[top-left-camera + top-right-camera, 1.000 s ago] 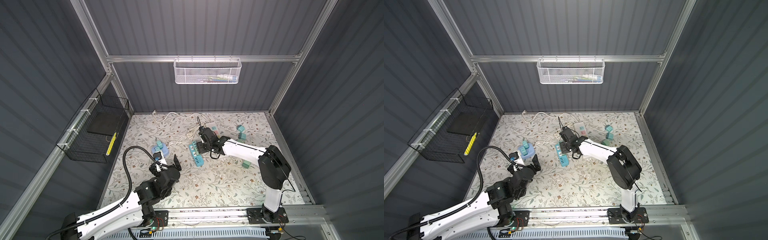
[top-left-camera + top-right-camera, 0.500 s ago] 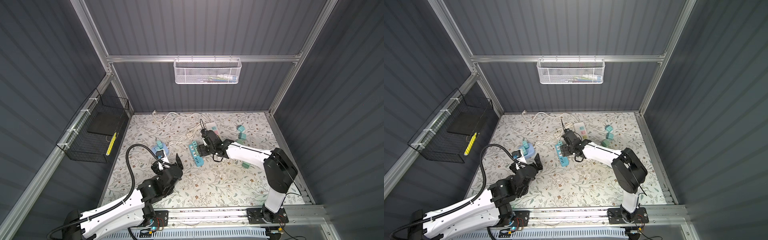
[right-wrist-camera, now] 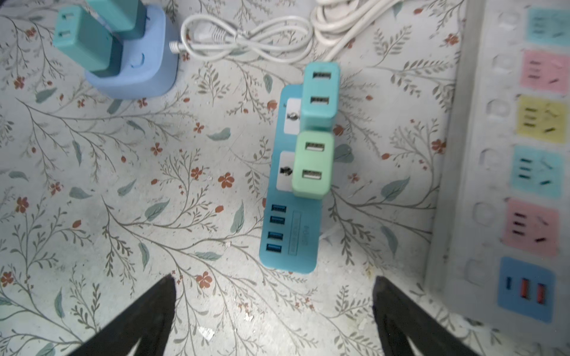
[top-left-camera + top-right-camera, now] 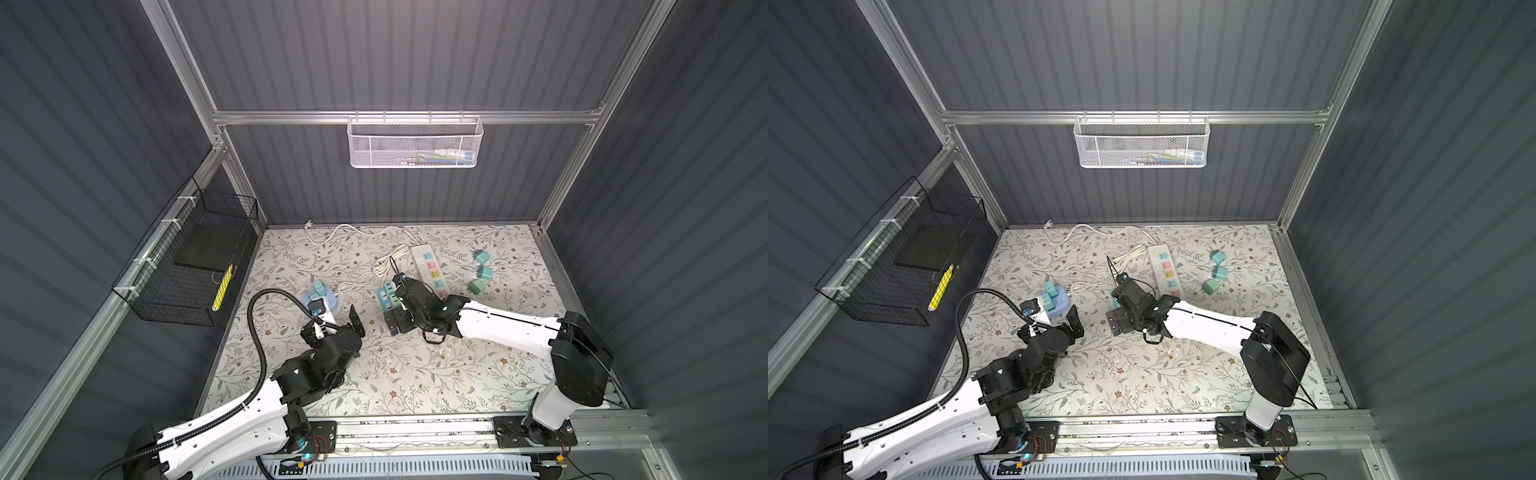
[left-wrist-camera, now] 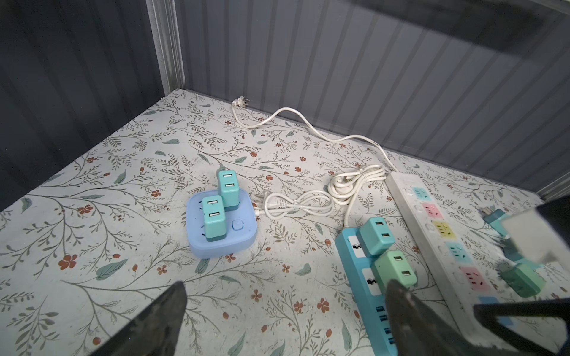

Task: Insert the plug
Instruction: 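Press the green cube into the teal strip outlet and open the right gripper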

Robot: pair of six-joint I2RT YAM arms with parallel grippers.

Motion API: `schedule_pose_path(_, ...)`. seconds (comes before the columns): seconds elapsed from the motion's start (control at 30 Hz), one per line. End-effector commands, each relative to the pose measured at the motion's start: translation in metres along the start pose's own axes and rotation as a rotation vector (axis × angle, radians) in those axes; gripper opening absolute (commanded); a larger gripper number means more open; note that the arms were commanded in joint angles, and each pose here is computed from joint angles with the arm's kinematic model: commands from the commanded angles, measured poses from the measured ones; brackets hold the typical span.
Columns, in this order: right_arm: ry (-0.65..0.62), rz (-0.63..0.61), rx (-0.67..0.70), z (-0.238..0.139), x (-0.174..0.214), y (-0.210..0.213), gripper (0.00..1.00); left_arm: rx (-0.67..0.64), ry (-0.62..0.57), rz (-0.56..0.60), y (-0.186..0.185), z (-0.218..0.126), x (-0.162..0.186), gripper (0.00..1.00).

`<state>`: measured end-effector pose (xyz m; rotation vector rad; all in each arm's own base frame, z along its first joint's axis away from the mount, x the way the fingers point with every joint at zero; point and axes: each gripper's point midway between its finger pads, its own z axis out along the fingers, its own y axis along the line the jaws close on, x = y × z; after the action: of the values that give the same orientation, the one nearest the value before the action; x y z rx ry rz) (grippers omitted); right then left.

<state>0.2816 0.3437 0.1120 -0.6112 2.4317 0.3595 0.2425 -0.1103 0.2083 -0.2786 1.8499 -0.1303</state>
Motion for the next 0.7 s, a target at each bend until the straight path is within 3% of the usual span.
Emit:
schedule_pose_path(0.0,0.063,0.006,0.038,0.016,0.02,-0.006,0.99,-0.002,0.007,-0.012,0.004,0.001,0.002,1.0)
schedule_pose_path(0.17,0.092,-0.032,0.071,0.036,0.026,-0.008,0.98,-0.007,0.01,-0.012,0.004,0.002,0.002,1.0)
schedule_pose_path(0.43,0.116,-0.09,0.092,0.063,0.033,-0.009,0.63,-0.016,0.009,-0.011,0.007,0.002,0.001,1.0)
schedule_pose_path(0.67,0.117,-0.133,0.14,0.078,0.032,-0.015,0.49,-0.025,0.005,-0.01,0.011,0.001,-0.001,1.0)
